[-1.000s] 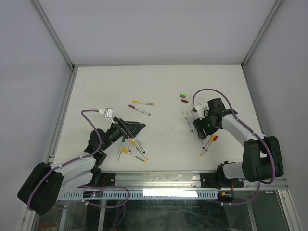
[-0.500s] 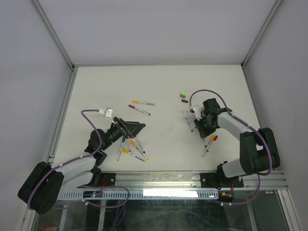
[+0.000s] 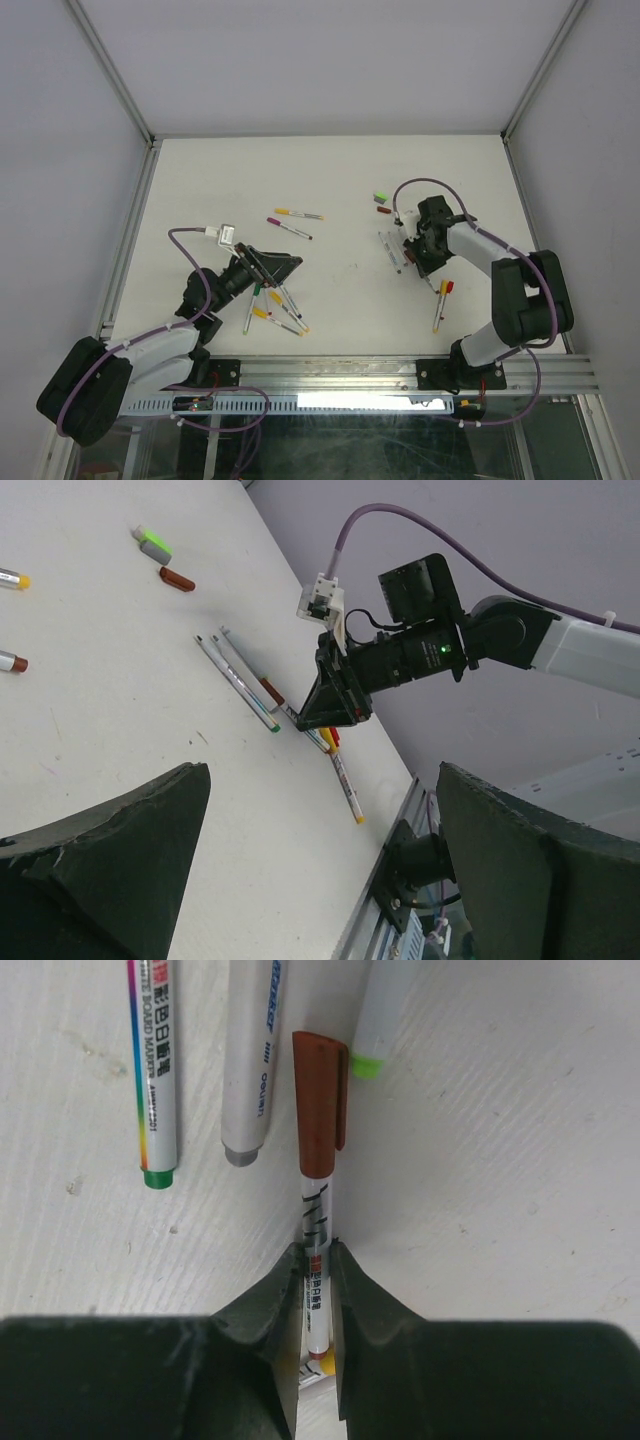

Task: Open the pen caps
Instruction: Pick up the pen from the center of the board.

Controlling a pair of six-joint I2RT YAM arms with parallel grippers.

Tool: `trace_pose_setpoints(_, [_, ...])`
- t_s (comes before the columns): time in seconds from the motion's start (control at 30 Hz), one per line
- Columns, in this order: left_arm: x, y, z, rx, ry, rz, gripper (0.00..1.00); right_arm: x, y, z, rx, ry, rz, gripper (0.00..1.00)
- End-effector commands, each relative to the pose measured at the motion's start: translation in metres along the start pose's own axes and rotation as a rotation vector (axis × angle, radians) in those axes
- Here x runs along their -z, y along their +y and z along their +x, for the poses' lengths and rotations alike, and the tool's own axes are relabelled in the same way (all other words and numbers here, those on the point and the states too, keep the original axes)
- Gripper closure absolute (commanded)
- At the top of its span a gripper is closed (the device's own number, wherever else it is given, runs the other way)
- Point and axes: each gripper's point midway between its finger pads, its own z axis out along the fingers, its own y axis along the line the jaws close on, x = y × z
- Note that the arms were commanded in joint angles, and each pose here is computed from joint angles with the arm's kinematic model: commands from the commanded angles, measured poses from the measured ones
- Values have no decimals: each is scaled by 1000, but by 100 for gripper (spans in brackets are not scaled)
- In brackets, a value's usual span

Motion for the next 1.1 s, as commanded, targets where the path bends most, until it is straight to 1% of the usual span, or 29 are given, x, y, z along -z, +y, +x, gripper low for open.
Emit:
trace_pose_setpoints(0.0, [3, -14, -9, -32, -27, 61, 1, -6, -16, -2, -31, 12, 51, 84])
trace_pose_setpoints(0.13, [4, -14, -9, -40, -27, 57, 1, -4, -22, 1, -41, 12, 61, 86])
trace_pose_setpoints(0.37, [5, -15, -9, -48, -27, 58, 1, 1, -18, 0, 15, -4, 27, 89])
trace_pose_setpoints(0.5, [5, -15, -9, -49, -26, 59, 1, 6, -12, -5, 27, -33, -3, 91])
trace_pose_setpoints(0.8, [6, -16, -8, -43, -23, 67, 1, 20, -13, -16, 23, -110, 11, 99])
trace_pose_setpoints(1.03, [4, -17, -4, -25, -9, 85, 1, 28, -9, -22, 28, -158, 1, 100])
trace_pose_setpoints(1.07, [4, -19, -3, 5, -10, 90, 1, 31, -5, -25, 37, -178, -20, 100])
